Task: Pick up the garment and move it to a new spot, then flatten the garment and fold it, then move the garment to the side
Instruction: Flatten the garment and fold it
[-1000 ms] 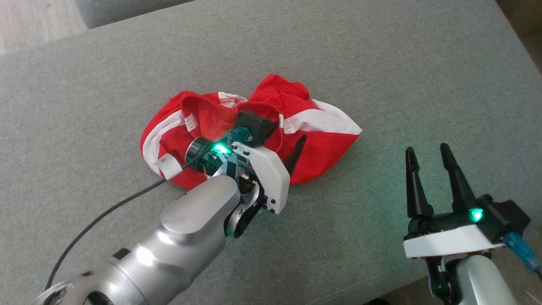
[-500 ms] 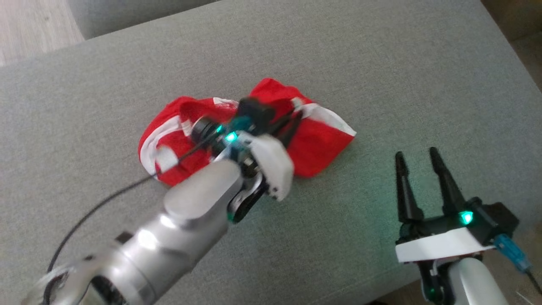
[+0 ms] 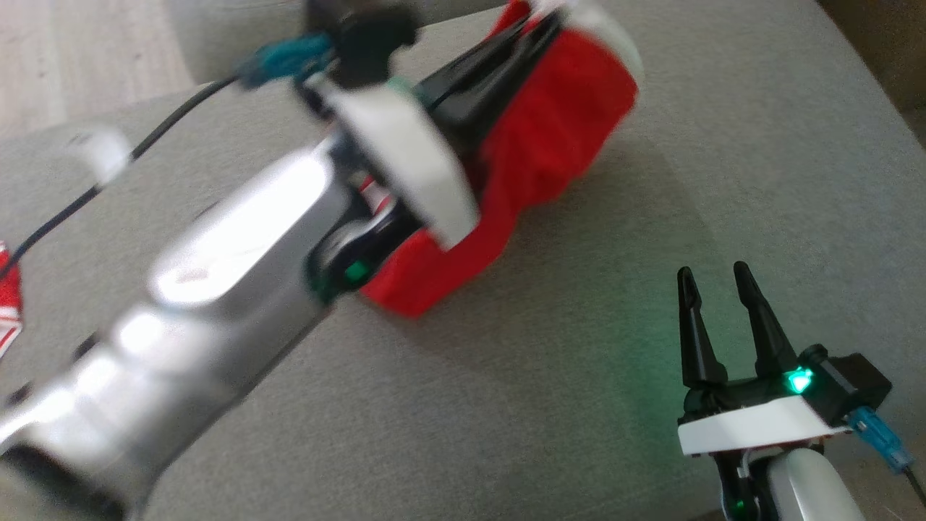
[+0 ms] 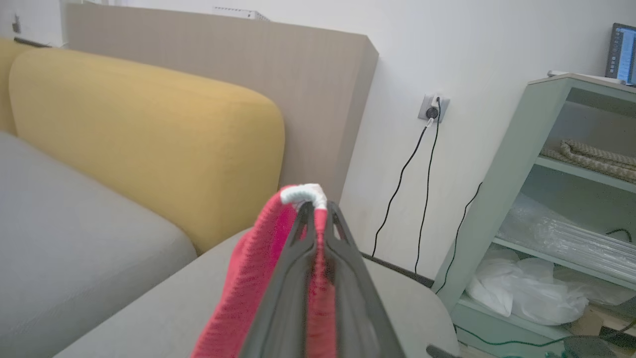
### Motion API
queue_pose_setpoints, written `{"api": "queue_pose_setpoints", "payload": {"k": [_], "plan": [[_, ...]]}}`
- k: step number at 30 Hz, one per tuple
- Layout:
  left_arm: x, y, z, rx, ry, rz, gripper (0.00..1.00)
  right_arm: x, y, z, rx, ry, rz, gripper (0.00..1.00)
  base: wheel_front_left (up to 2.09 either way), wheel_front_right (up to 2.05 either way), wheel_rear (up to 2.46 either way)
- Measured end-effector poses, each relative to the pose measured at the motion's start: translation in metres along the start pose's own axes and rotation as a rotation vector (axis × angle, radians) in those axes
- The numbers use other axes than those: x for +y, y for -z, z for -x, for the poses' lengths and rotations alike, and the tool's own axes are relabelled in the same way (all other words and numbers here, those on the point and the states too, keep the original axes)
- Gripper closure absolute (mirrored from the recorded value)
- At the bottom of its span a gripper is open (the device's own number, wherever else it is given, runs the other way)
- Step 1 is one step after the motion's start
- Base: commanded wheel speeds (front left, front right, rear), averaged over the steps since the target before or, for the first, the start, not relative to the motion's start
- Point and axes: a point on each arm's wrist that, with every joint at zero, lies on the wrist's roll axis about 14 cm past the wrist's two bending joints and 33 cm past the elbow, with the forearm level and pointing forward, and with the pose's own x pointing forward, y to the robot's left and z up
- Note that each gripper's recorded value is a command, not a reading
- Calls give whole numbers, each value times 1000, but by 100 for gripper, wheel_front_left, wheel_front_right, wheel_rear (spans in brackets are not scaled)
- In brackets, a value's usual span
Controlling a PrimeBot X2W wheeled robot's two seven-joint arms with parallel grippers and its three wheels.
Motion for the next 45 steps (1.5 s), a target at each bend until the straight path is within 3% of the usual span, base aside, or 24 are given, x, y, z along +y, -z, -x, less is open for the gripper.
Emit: {"api": "queue_pose_setpoints", "payload": {"k": [10, 17, 25, 44, 45], "plan": [[49, 121, 125, 222, -304, 164, 100, 28, 30, -20, 84, -91, -17, 0, 0, 0, 0], [65, 134, 162, 221, -413, 191, 100, 59, 70, -27, 205, -192, -9, 0, 0, 0, 0], [78, 136, 191, 205, -504, 195, 100, 67, 66, -55, 183, -202, -91, 0, 0, 0, 0], [96, 137, 194, 180, -546, 188, 100, 63, 112, -15, 359, -268, 19, 0, 0, 0, 0], [96, 137, 194, 180, -546, 187, 100, 63, 114, -14, 363, -269, 20, 10, 0, 0, 0]]}}
